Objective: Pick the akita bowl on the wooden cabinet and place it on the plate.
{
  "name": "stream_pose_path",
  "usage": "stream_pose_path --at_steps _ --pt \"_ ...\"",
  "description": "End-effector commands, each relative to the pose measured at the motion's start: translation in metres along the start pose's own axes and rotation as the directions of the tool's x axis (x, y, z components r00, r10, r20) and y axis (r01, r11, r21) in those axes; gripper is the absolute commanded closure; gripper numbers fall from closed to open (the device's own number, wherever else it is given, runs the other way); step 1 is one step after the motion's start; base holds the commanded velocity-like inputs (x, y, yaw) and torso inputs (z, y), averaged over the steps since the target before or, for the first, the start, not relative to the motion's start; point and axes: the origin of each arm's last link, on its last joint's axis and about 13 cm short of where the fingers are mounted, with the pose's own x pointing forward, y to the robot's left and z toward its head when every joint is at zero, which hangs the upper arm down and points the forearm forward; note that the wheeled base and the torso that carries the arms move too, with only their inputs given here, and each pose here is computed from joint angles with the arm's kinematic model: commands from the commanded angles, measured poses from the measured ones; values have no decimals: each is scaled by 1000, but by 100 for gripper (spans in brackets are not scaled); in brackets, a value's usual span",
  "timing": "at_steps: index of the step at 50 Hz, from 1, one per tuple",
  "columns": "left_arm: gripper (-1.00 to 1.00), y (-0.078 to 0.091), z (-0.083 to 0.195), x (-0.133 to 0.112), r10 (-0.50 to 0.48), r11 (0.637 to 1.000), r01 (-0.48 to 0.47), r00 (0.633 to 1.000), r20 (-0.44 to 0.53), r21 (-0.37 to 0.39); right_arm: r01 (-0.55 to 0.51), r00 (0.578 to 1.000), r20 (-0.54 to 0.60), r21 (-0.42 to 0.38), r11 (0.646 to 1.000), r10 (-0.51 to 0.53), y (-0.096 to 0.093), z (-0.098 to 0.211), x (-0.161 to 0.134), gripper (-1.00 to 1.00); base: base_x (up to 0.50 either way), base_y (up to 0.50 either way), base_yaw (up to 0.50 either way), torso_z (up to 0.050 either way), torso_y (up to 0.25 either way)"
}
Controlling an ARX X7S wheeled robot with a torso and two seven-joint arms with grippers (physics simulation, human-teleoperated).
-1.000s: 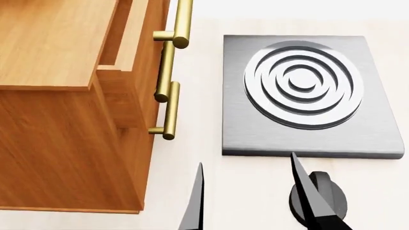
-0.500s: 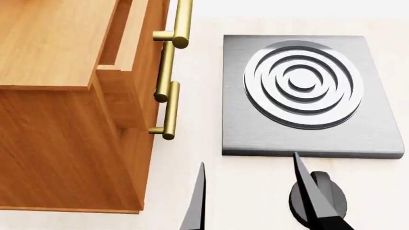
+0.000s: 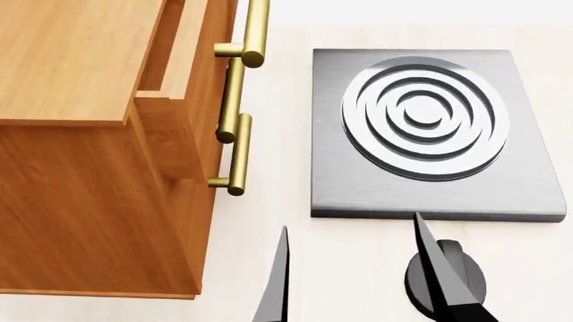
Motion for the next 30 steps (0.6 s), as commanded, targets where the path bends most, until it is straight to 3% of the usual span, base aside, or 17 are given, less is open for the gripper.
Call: stream_pose_path --at_steps 1,5,13,22,30 --pt "100 -3 15 -14 -13 999 7 992 125 48 2 1000 5 -2 1000 -2 0 1 0 -100 0 0 0 0 0" --pt "100 -6 19 -23 -38 996 21 976 213 83 3 1000 8 -4 1000 -3 -1 3 -1 -100 0 0 0 0 0" --pt "100 -14 22 -36 -103 987 61 949 297 148 7 1000 14 -4 1000 -7 -1 5 -1 -100 0 0 0 0 0" --pt "100 -27 19 -52 -211 961 108 882 420 255 8 1000 18 -8 1000 -8 -1 6 -1 -100 0 0 0 0 0" --pt "100 -35 16 -59 -264 949 130 825 500 287 11 1000 21 -3 1000 -11 -2 6 -2 -100 0 0 0 0 0"
